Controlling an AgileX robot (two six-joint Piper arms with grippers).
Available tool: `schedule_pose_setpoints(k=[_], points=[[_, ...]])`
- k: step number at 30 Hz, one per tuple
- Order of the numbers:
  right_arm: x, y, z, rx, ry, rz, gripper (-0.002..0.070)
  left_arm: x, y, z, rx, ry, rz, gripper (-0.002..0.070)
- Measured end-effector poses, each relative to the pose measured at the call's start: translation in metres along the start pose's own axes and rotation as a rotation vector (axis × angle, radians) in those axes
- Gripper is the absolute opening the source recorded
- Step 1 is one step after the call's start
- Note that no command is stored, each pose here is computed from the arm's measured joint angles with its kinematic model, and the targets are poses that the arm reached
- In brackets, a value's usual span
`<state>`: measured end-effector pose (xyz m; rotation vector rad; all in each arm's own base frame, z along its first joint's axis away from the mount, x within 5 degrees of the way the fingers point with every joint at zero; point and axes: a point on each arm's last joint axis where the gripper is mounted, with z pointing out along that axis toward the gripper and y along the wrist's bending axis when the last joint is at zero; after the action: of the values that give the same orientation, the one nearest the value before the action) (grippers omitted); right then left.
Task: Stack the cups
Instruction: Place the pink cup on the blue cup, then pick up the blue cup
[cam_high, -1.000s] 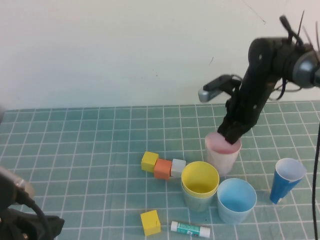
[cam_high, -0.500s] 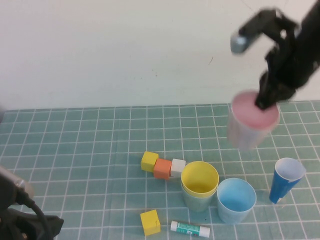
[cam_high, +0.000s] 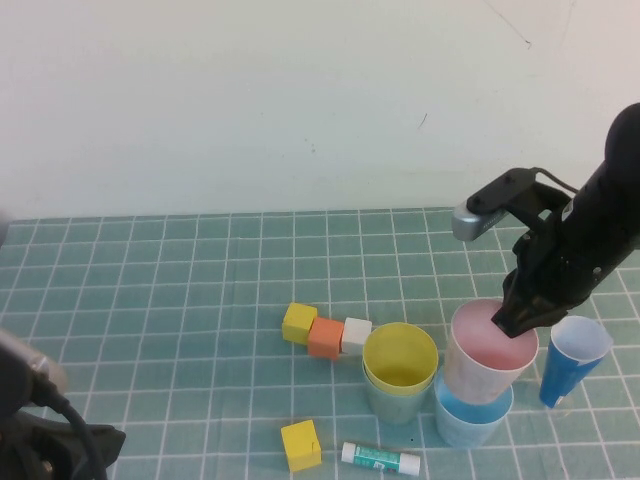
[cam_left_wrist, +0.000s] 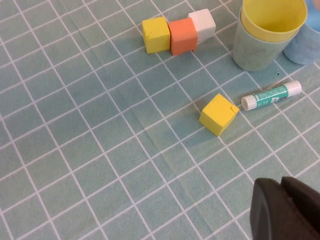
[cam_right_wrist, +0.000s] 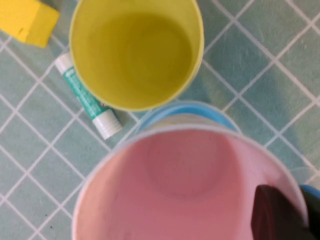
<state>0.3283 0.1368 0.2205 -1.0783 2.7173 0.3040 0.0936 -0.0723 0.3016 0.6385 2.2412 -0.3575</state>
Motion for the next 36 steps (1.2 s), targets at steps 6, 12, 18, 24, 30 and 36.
schedule_pose_setpoints(k=[6, 12, 18, 24, 30, 36], points=[[-0.001, -0.003, 0.011, -0.008, 0.011, 0.01, 0.0027, 0.0, 0.0, 0.0, 0.0, 0.0, 0.0, -0.0001], [0.0, -0.005, 0.022, -0.021, 0.038, -0.008, 0.0191, 0.0, 0.0, 0.0, 0.0, 0.0, 0.0, -0.0001], [0.0, -0.005, 0.024, -0.027, 0.04, -0.085, 0.0307, 0.0, 0.0, 0.0, 0.0, 0.0, 0.0, -0.0001], [-0.001, -0.005, 0.03, -0.053, 0.042, -0.164, 0.0319, -0.001, 0.0, 0.0, 0.001, -0.006, 0.0, -0.0001], [0.001, -0.01, 0.059, -0.088, 0.091, -0.185, 0.032, -0.001, 0.0, 0.0, 0.001, -0.007, 0.0, -0.0001], [0.007, -0.016, 0.093, -0.118, 0.151, -0.171, 0.0206, -0.001, 0.0, 0.0, 0.001, -0.007, 0.0, -0.0001]])
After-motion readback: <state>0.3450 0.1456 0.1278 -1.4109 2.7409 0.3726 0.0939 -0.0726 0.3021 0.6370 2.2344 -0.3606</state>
